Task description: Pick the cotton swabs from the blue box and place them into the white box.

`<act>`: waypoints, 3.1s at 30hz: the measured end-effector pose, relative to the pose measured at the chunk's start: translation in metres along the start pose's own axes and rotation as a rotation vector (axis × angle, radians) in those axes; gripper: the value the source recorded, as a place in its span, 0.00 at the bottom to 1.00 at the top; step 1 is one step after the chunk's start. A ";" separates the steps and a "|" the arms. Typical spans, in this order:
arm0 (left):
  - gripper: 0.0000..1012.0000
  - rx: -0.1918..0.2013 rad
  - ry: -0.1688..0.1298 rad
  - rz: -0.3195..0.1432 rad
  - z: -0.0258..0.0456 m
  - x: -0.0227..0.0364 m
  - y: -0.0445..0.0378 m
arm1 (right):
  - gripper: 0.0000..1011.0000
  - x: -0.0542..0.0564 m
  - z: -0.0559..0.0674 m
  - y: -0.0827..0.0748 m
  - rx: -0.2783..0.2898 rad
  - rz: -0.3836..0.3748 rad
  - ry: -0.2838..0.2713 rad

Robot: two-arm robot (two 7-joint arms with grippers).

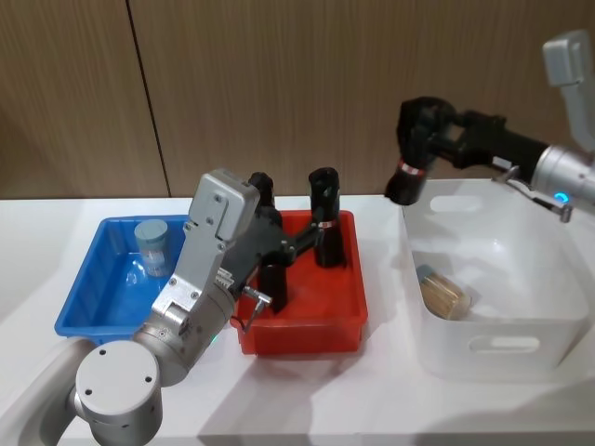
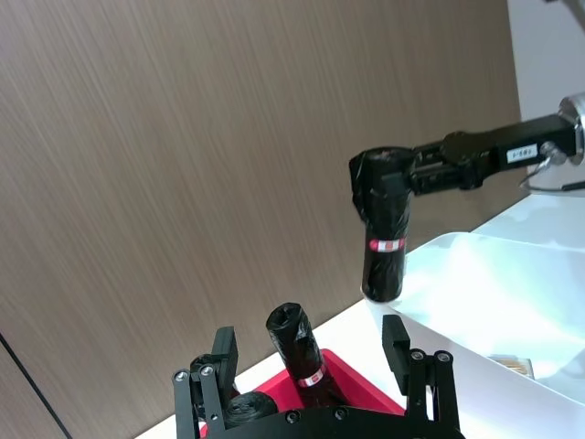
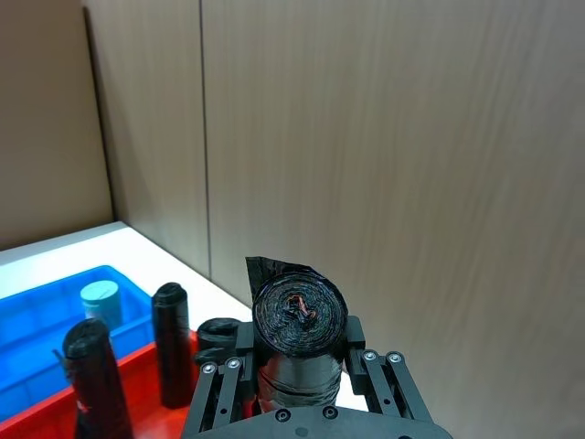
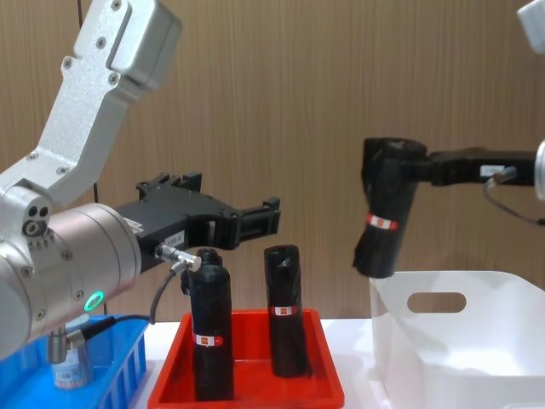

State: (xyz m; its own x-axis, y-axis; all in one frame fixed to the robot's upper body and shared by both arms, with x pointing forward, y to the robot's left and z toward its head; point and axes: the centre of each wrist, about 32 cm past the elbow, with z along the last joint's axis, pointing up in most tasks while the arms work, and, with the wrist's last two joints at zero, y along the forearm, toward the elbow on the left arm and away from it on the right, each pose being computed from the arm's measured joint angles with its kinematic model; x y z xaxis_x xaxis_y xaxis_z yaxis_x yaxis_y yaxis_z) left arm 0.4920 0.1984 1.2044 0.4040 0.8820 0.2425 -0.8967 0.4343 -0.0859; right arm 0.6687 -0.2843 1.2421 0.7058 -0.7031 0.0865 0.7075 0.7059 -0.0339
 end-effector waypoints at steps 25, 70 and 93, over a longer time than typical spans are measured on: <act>0.99 0.000 0.000 0.000 0.0000 0.0000 0.0000 | 0.54 0.016 0.010 -0.063 -0.094 -0.108 -0.047; 0.99 0.000 0.000 0.000 0.0000 0.0000 0.0000 | 0.99 -0.037 -0.011 -0.118 -0.142 -0.106 0.018; 0.99 0.000 0.000 0.000 0.0000 0.0000 0.0000 | 0.99 -0.044 -0.010 -0.120 -0.130 -0.102 0.020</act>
State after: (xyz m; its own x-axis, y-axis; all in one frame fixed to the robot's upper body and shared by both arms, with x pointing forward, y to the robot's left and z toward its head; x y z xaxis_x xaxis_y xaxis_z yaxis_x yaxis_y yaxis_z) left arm 0.4920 0.1984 1.2044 0.4040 0.8820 0.2425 -0.8967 0.4343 -0.0859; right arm 0.5528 -0.3392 1.2326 0.6295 -0.7733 0.0758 0.7735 0.6146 -0.1544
